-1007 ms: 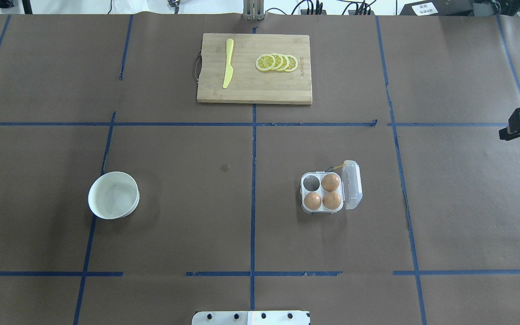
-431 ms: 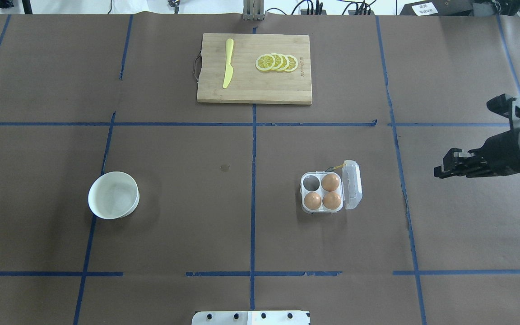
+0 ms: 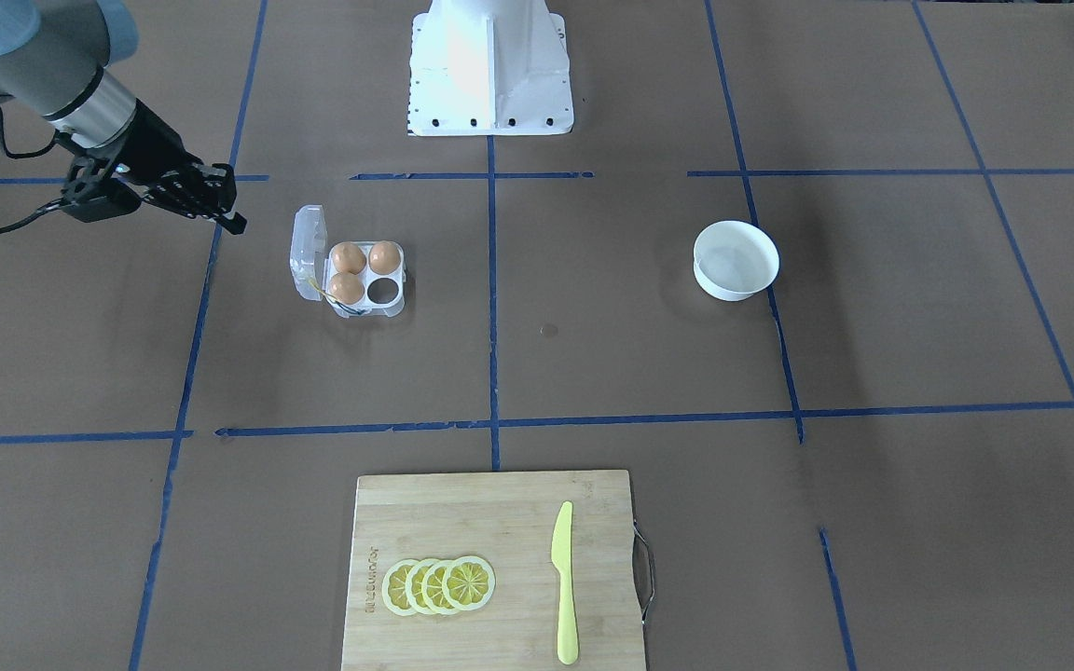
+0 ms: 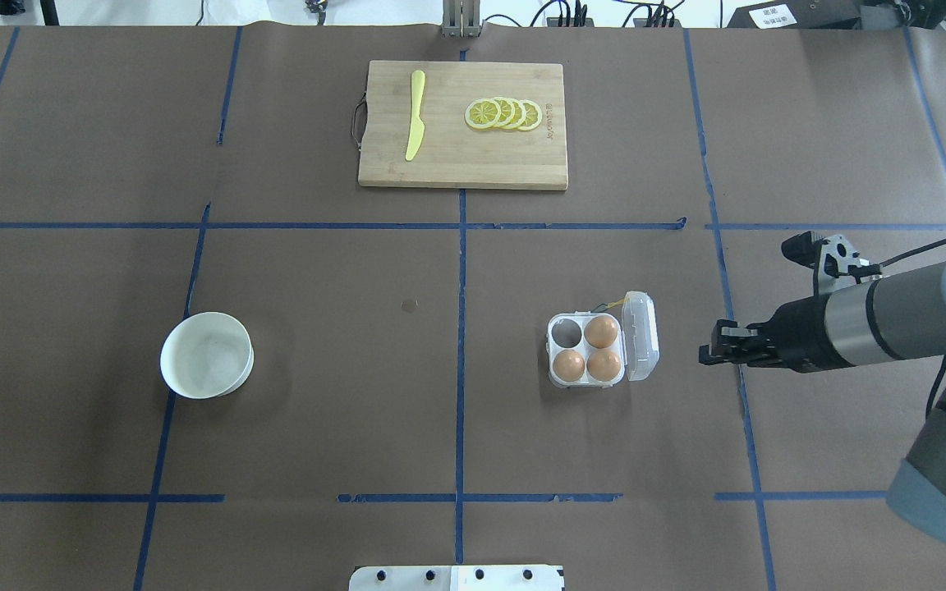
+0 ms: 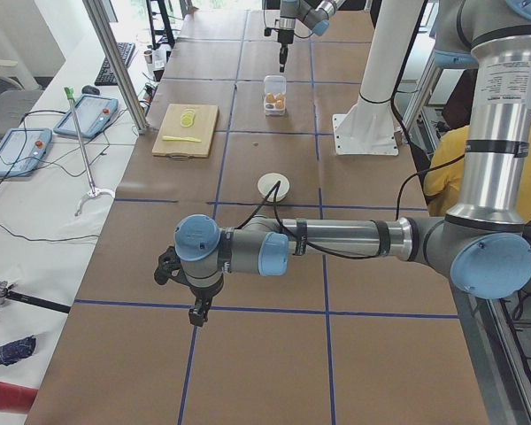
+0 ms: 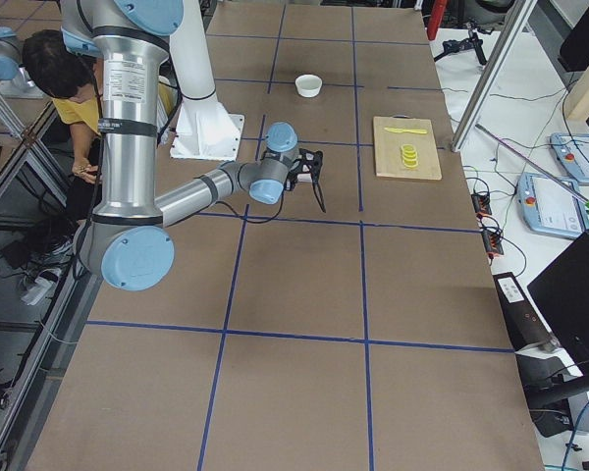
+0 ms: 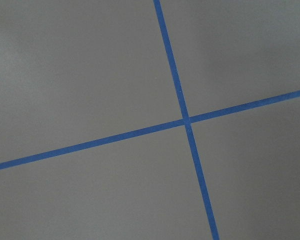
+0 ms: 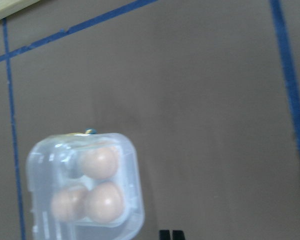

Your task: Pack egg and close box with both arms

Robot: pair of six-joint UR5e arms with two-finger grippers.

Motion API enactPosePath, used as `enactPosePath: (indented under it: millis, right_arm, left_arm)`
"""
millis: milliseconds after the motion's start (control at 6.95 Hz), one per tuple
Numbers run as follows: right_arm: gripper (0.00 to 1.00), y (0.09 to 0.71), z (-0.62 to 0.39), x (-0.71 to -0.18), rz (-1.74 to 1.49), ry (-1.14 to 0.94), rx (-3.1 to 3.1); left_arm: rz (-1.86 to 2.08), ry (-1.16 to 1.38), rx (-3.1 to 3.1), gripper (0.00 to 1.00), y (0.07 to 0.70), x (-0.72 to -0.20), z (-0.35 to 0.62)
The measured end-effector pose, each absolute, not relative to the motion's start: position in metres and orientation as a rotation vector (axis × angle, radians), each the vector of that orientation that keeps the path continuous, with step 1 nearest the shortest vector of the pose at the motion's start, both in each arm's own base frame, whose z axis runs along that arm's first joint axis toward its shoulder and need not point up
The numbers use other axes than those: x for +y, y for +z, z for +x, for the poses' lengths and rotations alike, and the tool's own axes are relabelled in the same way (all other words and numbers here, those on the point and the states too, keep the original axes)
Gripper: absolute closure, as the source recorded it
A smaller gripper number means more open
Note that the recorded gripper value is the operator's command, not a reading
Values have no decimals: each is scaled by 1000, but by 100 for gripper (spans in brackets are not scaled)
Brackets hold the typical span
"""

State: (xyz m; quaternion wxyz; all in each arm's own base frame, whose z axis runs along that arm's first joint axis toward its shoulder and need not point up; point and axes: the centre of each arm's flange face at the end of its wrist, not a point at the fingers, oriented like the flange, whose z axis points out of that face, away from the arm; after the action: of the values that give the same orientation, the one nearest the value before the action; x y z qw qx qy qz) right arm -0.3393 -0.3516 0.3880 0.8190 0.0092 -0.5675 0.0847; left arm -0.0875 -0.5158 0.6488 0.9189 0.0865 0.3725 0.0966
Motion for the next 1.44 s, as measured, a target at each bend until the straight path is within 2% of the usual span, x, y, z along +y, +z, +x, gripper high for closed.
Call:
enactPosePath:
  millis: [288,575,1007,1438]
  right_arm:
    - [86,341,-381,-358,36,198,-1283]
    - [85,320,-394,-363,51,205,-1316]
    - [85,340,-380,-390,35,259,-1148]
    - [81,399,-313,-431,107,149,-949]
  left_arm:
    - [181,200,765,0,647,-516,-88]
    - [182,200,765,0,647,-516,-87]
    - [180,199,766,0,648,-515,-87]
    - [180,200,766,0,648,-515,-87]
